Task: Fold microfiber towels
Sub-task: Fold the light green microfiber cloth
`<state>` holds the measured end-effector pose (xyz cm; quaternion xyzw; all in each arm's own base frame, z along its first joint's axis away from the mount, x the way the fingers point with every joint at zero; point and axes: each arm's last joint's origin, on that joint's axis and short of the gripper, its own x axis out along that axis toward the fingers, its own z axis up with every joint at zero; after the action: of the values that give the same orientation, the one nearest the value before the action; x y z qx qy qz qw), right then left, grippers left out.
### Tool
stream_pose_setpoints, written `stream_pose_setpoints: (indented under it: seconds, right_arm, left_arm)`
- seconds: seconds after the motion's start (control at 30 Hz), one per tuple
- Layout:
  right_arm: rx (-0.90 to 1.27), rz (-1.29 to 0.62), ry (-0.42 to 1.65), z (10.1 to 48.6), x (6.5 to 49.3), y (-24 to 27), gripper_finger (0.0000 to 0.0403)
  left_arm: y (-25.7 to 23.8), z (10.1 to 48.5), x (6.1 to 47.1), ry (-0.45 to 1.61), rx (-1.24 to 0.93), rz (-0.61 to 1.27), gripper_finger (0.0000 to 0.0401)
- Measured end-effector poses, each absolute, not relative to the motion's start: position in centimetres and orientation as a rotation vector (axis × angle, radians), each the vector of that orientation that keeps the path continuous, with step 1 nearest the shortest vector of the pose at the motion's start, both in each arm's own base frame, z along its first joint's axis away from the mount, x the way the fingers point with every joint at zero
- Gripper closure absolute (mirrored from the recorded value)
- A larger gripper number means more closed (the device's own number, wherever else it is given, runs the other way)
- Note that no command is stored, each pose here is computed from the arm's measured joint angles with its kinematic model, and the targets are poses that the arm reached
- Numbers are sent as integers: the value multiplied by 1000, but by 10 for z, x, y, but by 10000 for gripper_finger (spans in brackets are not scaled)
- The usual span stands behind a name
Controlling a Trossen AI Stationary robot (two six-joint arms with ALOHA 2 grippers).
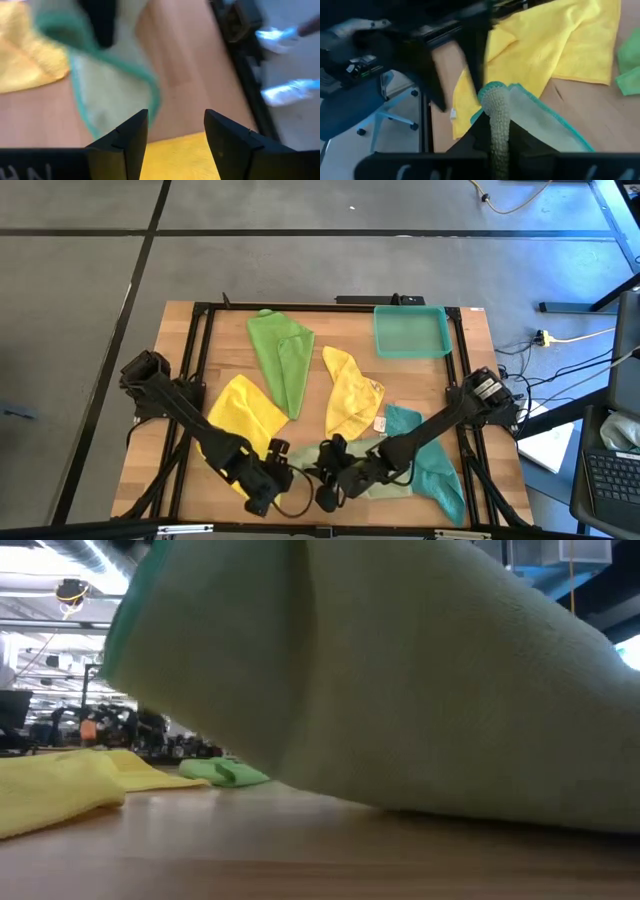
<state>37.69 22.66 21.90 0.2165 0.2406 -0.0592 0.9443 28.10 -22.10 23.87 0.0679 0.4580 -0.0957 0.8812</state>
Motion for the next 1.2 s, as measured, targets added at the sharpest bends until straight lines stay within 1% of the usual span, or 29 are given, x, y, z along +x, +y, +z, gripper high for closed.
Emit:
stream_pose_setpoints:
  seconds: [0.13,0.23,0.4,0.7,1.07,1.2]
  right_arm:
    - [446,-111,497,219,377,227,389]
    - [474,-108,507,219,376,227,390]
    - [473,-109,509,219,376,227,386]
    - [492,-124,501,222,380,222,390]
    - [515,-133,482,229,385,218,390]
    - [516,-133,482,229,385,218,387]
  left_arm:
    - [-216,221,277,944,133,-118,212]
    - [-216,215,277,926,97,-100,212]
    - [-225,214,275,864,61,-122,211]
    - [-229,214,269,789,142,-11,210]
    - [-230,197,271,838,182,12,210]
    - [-228,187,271,864,186,76,212]
